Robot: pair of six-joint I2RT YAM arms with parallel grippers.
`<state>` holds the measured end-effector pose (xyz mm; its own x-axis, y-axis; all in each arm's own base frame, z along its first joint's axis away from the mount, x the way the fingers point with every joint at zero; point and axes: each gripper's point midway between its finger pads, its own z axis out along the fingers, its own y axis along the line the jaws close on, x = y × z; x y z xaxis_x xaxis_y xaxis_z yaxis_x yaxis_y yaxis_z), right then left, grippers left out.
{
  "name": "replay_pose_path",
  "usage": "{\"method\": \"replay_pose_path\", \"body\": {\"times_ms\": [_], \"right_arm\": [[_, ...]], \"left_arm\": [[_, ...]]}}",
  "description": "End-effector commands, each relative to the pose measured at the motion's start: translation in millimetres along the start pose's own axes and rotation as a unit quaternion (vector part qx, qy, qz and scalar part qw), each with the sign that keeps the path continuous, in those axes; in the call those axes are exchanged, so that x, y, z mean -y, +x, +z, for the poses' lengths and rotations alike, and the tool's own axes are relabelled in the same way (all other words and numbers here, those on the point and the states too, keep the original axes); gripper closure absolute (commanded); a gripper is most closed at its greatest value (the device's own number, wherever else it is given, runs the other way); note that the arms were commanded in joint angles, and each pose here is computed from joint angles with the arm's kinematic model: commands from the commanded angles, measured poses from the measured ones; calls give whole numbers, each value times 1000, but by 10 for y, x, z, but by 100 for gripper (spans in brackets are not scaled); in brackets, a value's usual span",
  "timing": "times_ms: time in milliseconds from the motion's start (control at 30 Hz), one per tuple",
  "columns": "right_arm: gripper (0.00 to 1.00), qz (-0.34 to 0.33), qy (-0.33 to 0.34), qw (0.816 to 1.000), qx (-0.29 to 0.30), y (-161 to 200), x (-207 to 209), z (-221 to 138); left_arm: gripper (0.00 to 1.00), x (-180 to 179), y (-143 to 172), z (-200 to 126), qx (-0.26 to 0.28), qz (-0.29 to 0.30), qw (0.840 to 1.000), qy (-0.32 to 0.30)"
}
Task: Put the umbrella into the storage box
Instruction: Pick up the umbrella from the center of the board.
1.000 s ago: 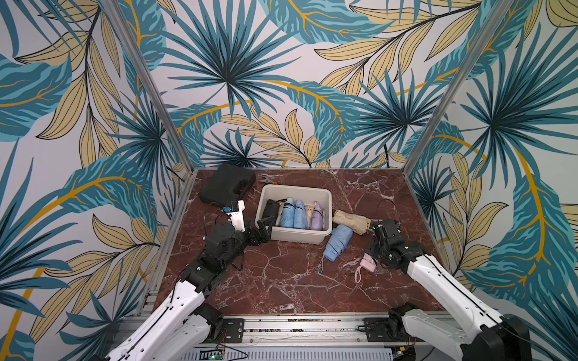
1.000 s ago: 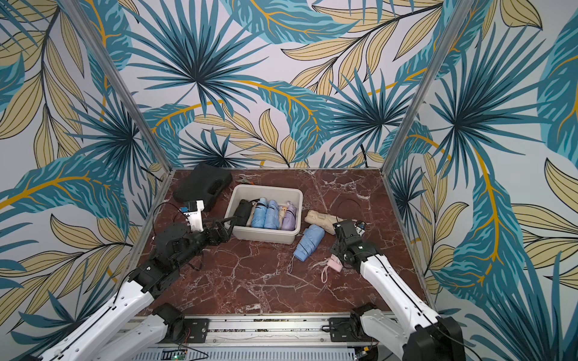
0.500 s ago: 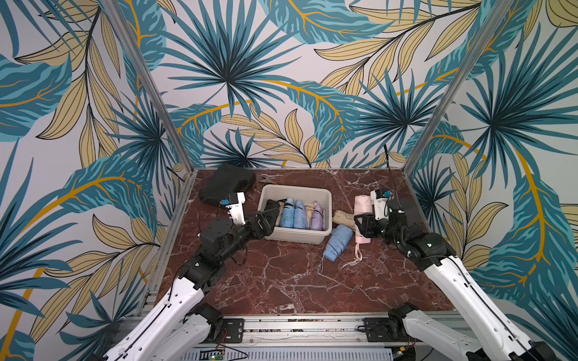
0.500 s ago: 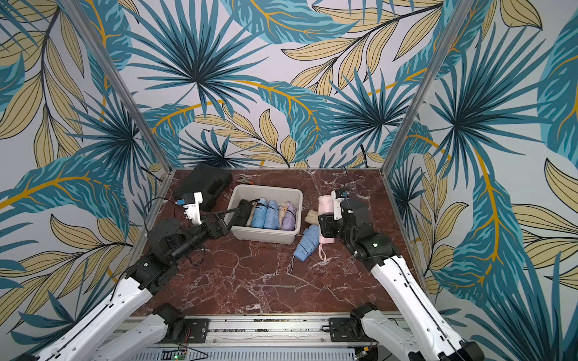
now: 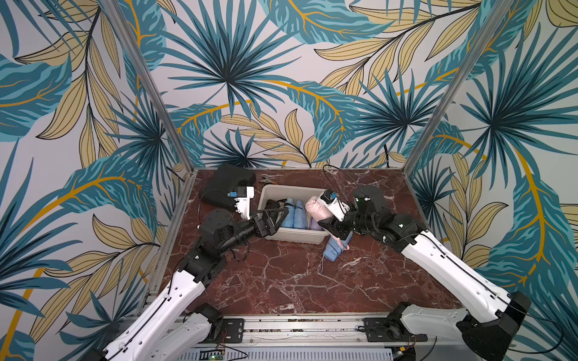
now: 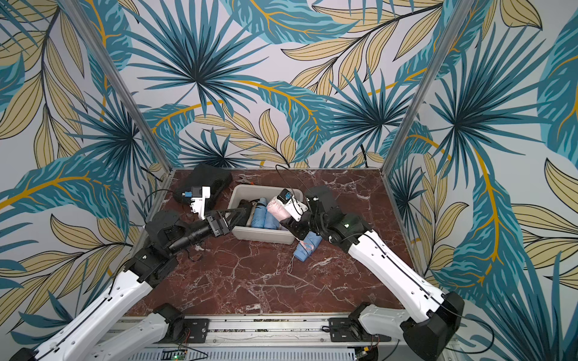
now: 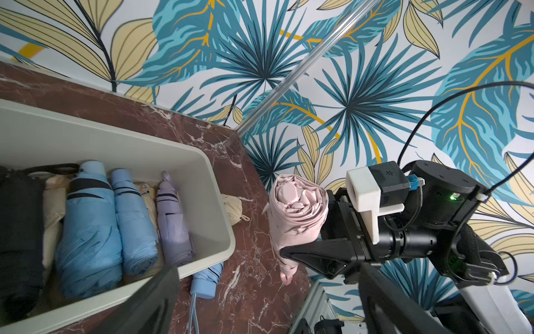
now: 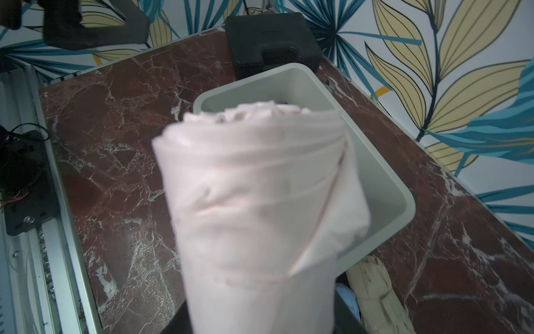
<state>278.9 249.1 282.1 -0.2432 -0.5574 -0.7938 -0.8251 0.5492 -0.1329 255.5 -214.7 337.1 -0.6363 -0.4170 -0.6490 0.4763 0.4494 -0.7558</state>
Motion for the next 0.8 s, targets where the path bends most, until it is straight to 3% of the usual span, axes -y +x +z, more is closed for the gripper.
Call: {"method": "replay_pose_path", "body": {"times_ms": [0, 233, 533, 767], "right_arm": [[73, -76, -31, 996, 43, -281, -177, 20], [73, -149, -41, 986, 58, -383, -331, 218], [73, -258, -42, 963, 73, -529, -620, 454], [73, -317, -36, 944, 81, -565, -643, 529]], "left_arm": [[0, 108, 9, 11, -18, -22, 999, 23], [0, 75, 48, 66, 0, -109, 992, 66], [2, -235, 230, 129, -18, -191, 981, 15], [6, -328, 331, 16, -21, -212, 977, -14]]}}
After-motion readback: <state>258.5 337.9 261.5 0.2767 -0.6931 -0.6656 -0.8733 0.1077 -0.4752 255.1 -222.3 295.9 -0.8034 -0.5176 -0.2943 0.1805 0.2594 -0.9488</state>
